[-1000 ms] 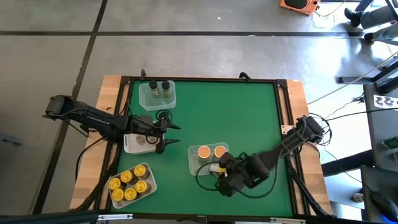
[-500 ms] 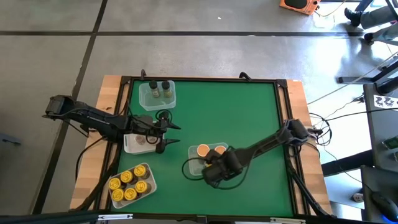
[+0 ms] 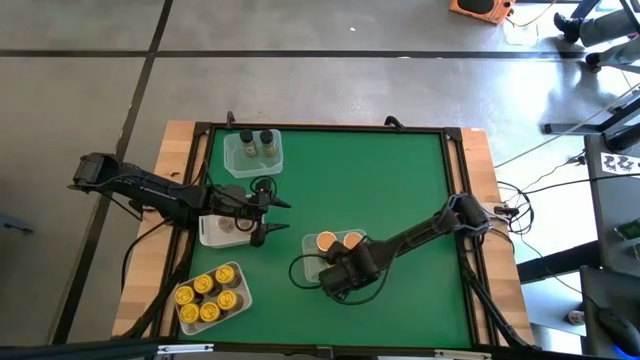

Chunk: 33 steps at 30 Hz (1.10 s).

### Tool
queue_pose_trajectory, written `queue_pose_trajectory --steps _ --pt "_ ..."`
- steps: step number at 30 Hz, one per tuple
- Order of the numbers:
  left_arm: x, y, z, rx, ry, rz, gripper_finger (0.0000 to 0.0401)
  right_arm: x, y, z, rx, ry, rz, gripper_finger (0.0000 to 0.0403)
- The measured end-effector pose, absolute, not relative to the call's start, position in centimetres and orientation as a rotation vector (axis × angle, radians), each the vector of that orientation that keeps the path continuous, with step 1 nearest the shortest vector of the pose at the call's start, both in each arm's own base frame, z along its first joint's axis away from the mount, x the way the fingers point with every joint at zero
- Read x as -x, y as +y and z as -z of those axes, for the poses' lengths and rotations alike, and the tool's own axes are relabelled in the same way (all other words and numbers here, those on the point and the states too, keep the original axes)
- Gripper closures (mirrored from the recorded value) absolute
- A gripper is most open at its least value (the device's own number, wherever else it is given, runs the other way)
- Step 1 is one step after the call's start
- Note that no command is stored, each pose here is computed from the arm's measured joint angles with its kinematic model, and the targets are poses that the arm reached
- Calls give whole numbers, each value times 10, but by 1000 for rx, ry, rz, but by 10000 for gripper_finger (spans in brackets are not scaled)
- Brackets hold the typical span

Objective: Sort spices by type
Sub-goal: Put the golden spice bottle into the bottom transparent bin, then return to Home Position

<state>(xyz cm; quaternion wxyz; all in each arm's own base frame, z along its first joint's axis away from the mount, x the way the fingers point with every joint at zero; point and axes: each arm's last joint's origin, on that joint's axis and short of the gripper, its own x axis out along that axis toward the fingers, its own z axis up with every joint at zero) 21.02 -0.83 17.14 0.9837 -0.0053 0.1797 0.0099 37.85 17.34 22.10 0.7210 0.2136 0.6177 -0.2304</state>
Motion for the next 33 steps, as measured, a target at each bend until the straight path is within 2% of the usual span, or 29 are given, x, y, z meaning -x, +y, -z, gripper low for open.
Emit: queue_pose_trajectory --steps 3,7,15,20,27,33 --pt "-210 -8 -171 10 361 -20 125 -379 173 -225 -478 1347 497 42" --pt "-210 -8 -171 10 361 -20 125 -377 172 -246 -444 1363 484 36" --pt "-209 -8 -175 41 342 -40 125 -360 162 -283 -185 1459 477 68" --pt "-205 -7 -186 60 288 -56 162 -349 152 -286 -36 1461 440 128" --pt "-189 -5 -205 27 224 -69 269 -315 127 -292 28 1449 489 250" --pt "-166 1 -213 -7 233 -112 348 -276 109 -304 -75 1210 429 350"
